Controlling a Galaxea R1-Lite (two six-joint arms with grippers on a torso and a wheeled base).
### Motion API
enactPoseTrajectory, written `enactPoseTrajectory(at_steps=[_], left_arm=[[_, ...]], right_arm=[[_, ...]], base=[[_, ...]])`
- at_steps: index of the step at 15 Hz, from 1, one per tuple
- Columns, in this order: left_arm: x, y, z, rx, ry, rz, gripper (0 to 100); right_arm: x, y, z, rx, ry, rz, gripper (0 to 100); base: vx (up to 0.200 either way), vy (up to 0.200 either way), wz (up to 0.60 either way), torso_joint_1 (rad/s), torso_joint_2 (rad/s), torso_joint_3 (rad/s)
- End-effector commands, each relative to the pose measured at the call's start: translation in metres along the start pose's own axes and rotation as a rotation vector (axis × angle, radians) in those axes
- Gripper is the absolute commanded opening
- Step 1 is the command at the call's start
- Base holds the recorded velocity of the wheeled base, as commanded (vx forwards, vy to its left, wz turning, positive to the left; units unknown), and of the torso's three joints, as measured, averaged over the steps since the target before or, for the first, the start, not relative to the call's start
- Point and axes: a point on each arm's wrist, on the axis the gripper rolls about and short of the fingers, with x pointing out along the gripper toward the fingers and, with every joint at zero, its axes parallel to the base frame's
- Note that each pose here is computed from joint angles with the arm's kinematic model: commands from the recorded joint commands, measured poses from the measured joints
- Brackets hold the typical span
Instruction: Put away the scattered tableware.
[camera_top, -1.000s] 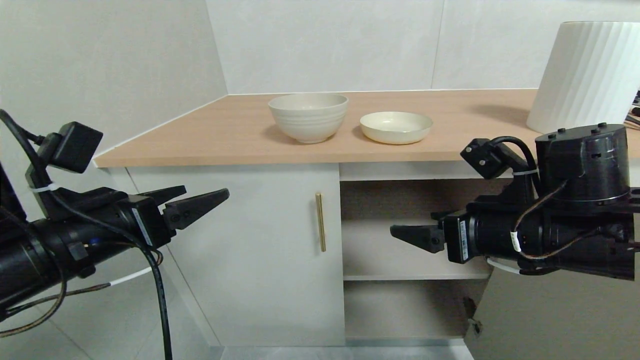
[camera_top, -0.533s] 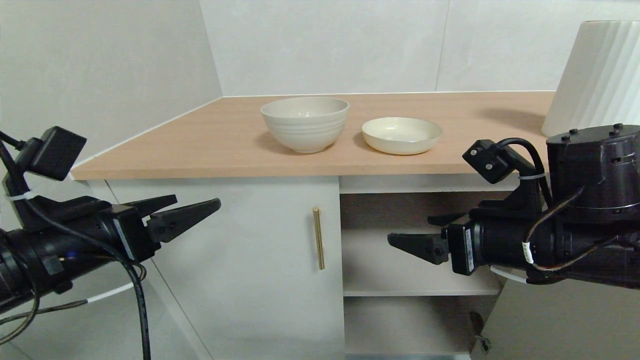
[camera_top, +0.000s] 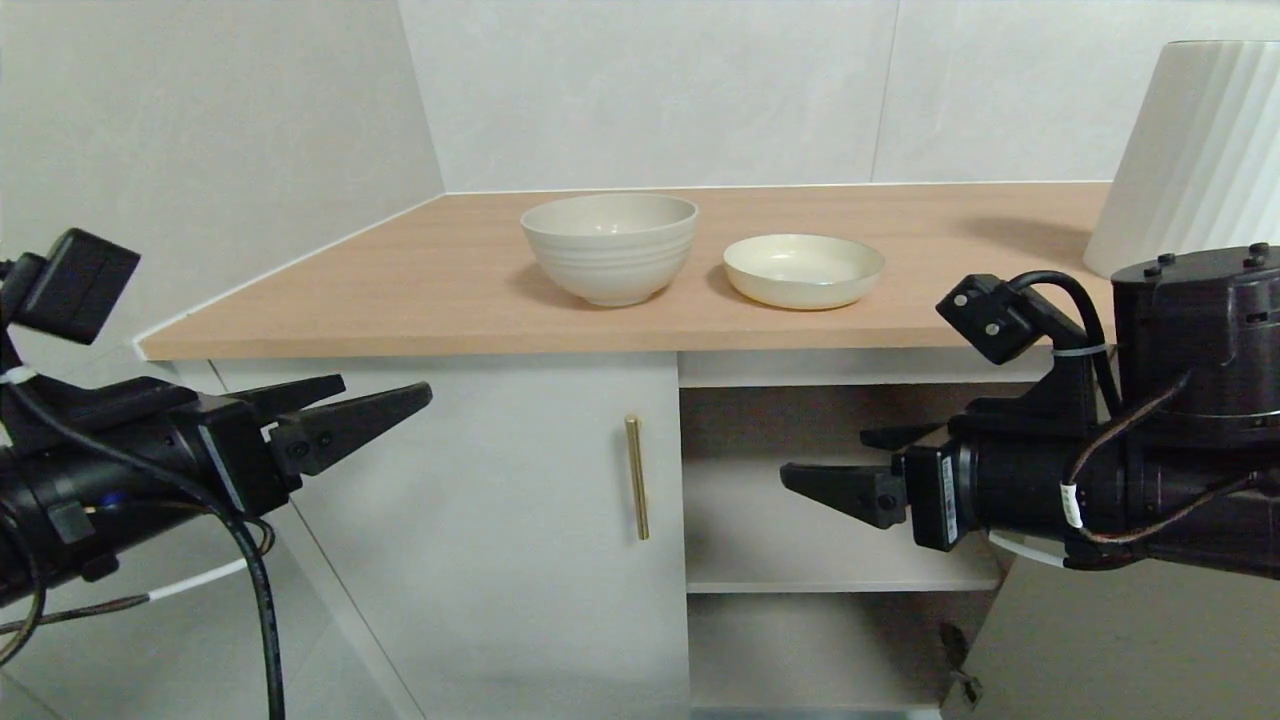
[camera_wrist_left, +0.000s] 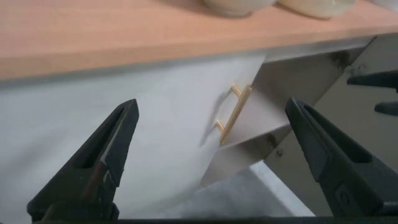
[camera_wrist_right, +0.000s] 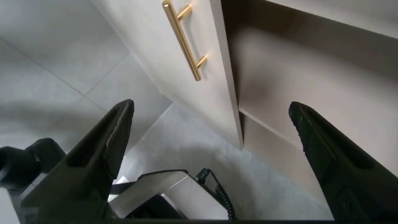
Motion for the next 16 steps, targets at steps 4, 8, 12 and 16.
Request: enactPoseTrajectory(at_steps=[4, 8, 12, 16], left_arm=[[0.011, 0.003, 0.007, -0.003, -0.001, 0.009, 100], [0.019, 0.005, 0.005, -0.008, 0.019, 0.013, 100], [0.032, 0.011, 0.001, -0.019, 0.051, 0.024, 100], [0.054, 0.02, -0.008, -0.044, 0.114, 0.03, 100]], right_arm=[[-0.001, 0.0, 0.001, -0.002, -0.005, -0.001, 100], [-0.001, -0.001, 0.001, -0.001, -0.005, -0.006, 100], [-0.001, -0.002, 0.001, 0.001, -0.006, -0.01, 100], [0.003, -0.007, 0.001, 0.007, 0.001, -0.026, 100]], base=[[0.0, 0.0, 0.0, 0.039, -0.18, -0.175], [0.0, 0.0, 0.0, 0.156, -0.47, -0.296], [0.0, 0.0, 0.0, 0.176, -0.48, -0.294], [0.0, 0.0, 0.0, 0.193, -0.48, -0.283]])
